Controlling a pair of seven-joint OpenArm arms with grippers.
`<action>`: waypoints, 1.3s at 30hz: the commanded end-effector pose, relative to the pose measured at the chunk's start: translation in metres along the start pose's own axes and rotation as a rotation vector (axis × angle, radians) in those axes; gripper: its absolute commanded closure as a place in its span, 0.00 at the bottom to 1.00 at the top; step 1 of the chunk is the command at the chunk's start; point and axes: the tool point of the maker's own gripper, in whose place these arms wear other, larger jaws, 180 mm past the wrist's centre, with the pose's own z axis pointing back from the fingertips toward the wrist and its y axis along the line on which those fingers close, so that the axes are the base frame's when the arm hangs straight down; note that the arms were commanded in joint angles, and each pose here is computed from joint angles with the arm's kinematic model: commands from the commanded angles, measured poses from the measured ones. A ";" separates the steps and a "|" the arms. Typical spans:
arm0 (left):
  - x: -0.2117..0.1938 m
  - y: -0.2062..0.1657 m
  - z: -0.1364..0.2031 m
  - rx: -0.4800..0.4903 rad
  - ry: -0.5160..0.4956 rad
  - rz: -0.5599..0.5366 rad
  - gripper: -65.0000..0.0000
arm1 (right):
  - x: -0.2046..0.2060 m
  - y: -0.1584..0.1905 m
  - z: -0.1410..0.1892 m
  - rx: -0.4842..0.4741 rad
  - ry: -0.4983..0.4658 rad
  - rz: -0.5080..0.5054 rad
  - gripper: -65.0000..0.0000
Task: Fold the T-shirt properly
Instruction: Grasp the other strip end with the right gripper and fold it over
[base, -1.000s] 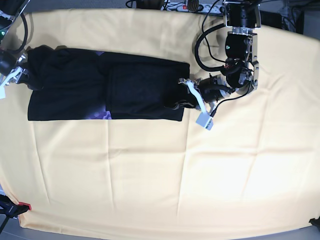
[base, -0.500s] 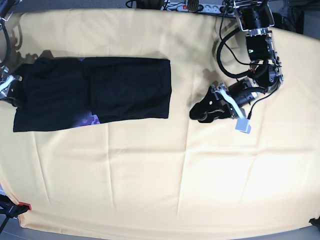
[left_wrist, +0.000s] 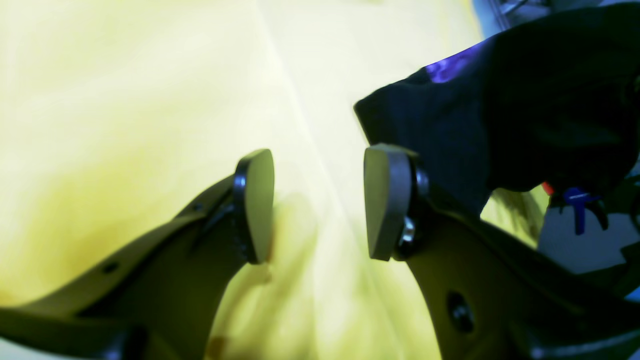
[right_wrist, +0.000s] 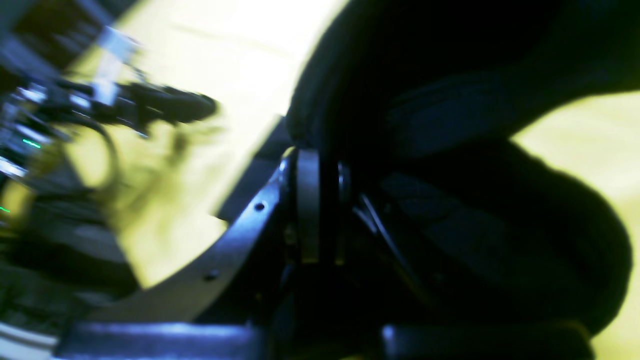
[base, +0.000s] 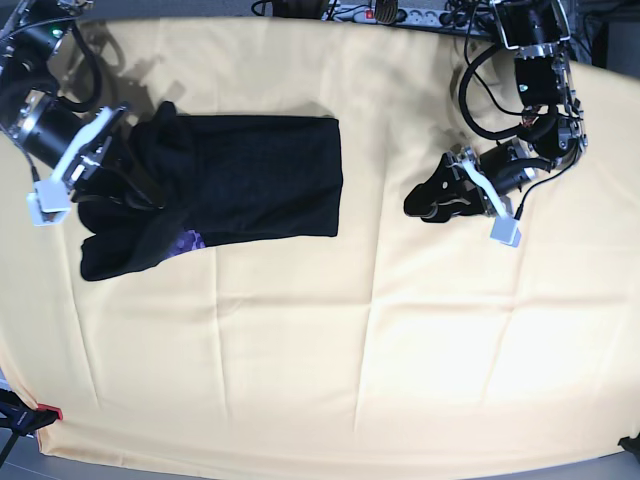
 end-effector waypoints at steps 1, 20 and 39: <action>0.012 -0.005 0.002 -0.021 -0.039 -0.017 0.52 | 0.010 0.013 -0.009 0.051 -0.048 0.011 1.00; 0.015 -0.008 0.006 -0.044 -0.054 -0.002 0.52 | 0.001 0.108 -0.117 0.292 0.030 0.225 0.31; 0.014 -0.008 0.006 -0.043 -0.050 -0.003 0.52 | -0.034 0.053 -0.086 0.104 0.134 0.126 0.31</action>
